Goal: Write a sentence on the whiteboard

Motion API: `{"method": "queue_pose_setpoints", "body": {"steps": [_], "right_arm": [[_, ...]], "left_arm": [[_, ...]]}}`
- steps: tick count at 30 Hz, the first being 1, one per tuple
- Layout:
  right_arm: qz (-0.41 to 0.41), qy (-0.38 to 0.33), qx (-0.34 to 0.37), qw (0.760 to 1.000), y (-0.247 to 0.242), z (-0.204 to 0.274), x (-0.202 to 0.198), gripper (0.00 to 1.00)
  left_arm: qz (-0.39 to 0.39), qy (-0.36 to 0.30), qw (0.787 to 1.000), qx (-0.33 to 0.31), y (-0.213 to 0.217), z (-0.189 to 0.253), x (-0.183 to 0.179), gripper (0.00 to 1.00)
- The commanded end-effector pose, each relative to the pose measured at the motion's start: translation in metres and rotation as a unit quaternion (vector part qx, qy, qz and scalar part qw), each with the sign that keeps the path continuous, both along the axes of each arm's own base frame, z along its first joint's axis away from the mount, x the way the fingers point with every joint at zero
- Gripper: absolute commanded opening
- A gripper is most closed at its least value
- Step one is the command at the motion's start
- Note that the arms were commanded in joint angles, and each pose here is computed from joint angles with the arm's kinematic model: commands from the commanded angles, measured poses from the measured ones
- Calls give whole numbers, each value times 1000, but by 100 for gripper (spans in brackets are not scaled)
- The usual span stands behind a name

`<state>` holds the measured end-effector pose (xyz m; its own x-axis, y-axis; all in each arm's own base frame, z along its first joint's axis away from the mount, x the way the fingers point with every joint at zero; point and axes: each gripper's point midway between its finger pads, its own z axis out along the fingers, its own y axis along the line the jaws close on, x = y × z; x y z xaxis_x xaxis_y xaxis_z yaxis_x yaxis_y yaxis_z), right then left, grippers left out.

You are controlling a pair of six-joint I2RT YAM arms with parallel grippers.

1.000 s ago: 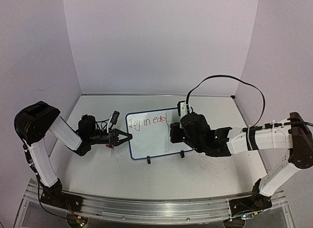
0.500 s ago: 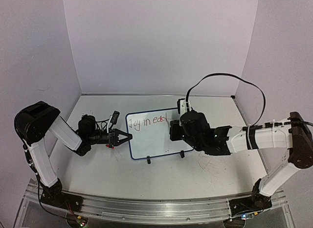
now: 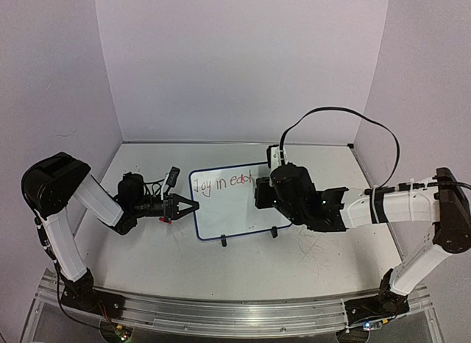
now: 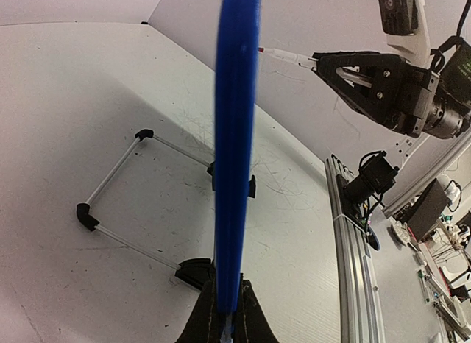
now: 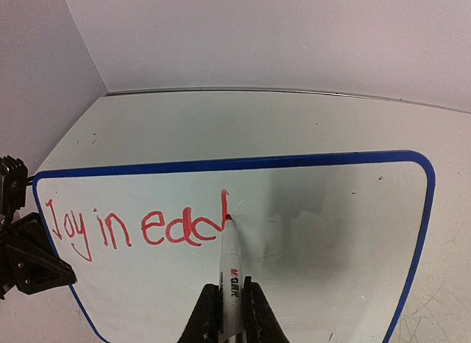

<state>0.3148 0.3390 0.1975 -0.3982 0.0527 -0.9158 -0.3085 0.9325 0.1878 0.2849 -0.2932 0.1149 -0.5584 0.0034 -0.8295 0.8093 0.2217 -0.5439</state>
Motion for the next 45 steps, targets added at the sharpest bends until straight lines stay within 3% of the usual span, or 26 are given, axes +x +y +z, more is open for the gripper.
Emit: {"method": "queue_pose_setpoints", "body": {"steps": [1, 45], "right_arm": [[-20, -22, 13, 999, -1, 19, 10, 0], [-21, 30, 9, 999, -16, -13, -9, 0]], "left_arm": [[9, -2, 1000, 5, 3, 3, 5, 0], [8, -2, 1000, 5, 3, 4, 4, 0]]}}
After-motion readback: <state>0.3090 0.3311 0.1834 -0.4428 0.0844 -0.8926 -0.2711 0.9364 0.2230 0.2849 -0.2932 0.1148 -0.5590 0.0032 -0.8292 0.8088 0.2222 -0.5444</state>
